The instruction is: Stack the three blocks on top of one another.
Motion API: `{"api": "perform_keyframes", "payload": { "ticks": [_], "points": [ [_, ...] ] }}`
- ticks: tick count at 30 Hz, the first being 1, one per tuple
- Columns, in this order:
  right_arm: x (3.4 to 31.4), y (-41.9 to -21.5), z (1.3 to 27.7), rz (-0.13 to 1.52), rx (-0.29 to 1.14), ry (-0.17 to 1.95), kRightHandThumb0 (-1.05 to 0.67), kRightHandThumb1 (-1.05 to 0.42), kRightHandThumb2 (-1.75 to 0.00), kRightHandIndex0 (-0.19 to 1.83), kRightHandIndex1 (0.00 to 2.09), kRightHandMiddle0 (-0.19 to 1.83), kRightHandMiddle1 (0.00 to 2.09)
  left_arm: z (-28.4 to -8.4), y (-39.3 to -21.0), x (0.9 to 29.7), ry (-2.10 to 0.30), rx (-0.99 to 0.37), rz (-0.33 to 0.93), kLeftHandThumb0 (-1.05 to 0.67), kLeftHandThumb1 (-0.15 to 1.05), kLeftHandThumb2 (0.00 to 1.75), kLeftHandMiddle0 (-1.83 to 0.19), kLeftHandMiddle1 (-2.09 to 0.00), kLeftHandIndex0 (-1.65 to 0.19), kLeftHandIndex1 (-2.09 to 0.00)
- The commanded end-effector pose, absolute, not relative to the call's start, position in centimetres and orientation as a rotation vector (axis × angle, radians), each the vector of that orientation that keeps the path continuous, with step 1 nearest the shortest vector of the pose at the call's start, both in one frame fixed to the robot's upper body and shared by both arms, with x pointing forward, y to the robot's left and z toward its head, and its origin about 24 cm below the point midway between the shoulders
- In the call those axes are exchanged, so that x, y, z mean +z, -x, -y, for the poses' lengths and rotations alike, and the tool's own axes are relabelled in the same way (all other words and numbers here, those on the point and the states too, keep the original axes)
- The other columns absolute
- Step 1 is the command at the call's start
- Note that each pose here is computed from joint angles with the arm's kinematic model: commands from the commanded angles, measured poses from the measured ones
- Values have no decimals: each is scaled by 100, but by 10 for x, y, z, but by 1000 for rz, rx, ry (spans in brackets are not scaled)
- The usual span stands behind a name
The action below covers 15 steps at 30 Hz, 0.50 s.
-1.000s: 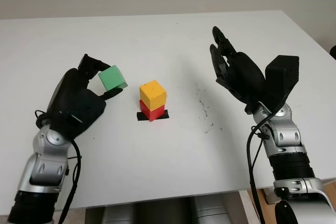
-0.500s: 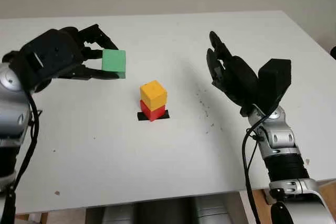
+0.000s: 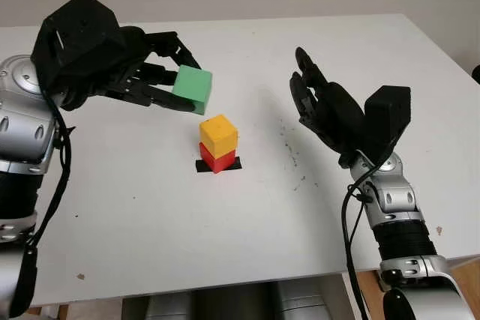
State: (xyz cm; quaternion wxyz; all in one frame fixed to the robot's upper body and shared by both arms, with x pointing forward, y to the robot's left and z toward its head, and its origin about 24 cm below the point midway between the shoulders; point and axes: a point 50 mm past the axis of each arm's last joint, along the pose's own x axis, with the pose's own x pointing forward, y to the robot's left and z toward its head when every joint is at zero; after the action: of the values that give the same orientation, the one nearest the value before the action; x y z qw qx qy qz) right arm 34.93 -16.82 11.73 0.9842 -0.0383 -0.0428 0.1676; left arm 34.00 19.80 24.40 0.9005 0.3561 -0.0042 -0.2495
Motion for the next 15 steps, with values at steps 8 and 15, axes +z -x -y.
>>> {"api": "perform_keyframes", "payload": {
  "ticks": [8,15],
  "points": [
    [121,-350,169,103,331,82,-72,-105,-59,-19,0,-19,0,-186,-343,233,-691,-550,130,-43,98,5,-33,-3,-43,-161],
    [121,-349,169,99,331,73,-69,-105,-60,-19,0,-19,0,-181,-343,218,-674,-553,103,-42,99,6,-29,-2,-44,-163]
  ]
}}
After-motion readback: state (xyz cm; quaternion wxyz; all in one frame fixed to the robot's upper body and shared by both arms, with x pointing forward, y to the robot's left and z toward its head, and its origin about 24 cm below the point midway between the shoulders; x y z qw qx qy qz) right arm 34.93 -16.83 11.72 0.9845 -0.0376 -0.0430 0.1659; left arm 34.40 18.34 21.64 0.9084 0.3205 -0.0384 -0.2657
